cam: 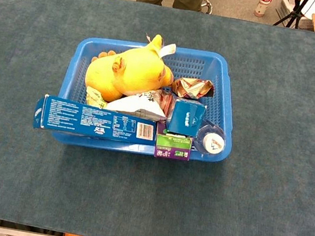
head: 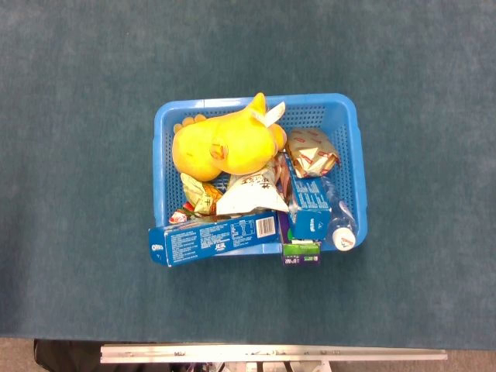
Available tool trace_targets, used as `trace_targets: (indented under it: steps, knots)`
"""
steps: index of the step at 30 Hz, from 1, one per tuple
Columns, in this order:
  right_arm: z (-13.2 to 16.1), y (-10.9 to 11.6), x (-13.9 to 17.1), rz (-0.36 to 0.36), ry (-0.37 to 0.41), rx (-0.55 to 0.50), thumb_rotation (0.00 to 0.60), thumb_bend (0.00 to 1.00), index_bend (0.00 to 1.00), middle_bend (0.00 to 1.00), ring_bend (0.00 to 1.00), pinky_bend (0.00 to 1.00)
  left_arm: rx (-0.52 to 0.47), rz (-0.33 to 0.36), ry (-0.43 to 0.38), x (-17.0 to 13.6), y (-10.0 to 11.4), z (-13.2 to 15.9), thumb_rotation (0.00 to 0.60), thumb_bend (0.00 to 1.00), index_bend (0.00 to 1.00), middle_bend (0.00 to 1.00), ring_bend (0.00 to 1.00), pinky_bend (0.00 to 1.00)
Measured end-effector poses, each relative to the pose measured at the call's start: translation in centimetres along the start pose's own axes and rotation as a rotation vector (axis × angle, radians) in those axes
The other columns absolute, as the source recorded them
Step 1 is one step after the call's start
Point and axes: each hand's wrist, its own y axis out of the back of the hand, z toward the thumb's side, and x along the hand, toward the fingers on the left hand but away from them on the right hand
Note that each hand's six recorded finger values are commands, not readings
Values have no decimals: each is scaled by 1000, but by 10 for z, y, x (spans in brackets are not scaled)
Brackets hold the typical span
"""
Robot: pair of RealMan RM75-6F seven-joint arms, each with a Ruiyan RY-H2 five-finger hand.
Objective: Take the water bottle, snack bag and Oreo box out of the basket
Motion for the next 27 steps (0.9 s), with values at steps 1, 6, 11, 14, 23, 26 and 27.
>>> trace_targets:
  steps: [1,6,11,14,23,26,27]
  knots:
    - [0,0,0,-1,0,0,600,234,281,288,264,340,3,-2,2,0,-1,-1,600,446,423,406,392,437]
    - [1,1,-1,-2,7,-2,600,234,281,288,264,340,15,-13,4,-1,-4,0,600,446,423,406,392,438]
    - [3,-3,-2,15,14,-14,600,234,281,288,264,340,6,-10,4,-3,-4,1,600,446,423,406,393,439]
    - [3,-7,-4,32,18,-25,600,233,281,288,264,340,7,-12,15,-3,-5,-2,600,446,423,406,393,439]
    - [24,-18,-3,83,97,-65,600,173,281,288,264,340,5,-4,22,-5,-2,-3,600,446,424,406,393,440]
    - [38,-25,-3,119,147,-72,600,126,281,288,264,340,1,3,18,-7,1,-2,600,446,424,407,393,440]
    - [42,-27,-4,127,163,-70,600,118,281,288,264,340,0,5,16,-7,2,-2,600,446,424,407,393,440]
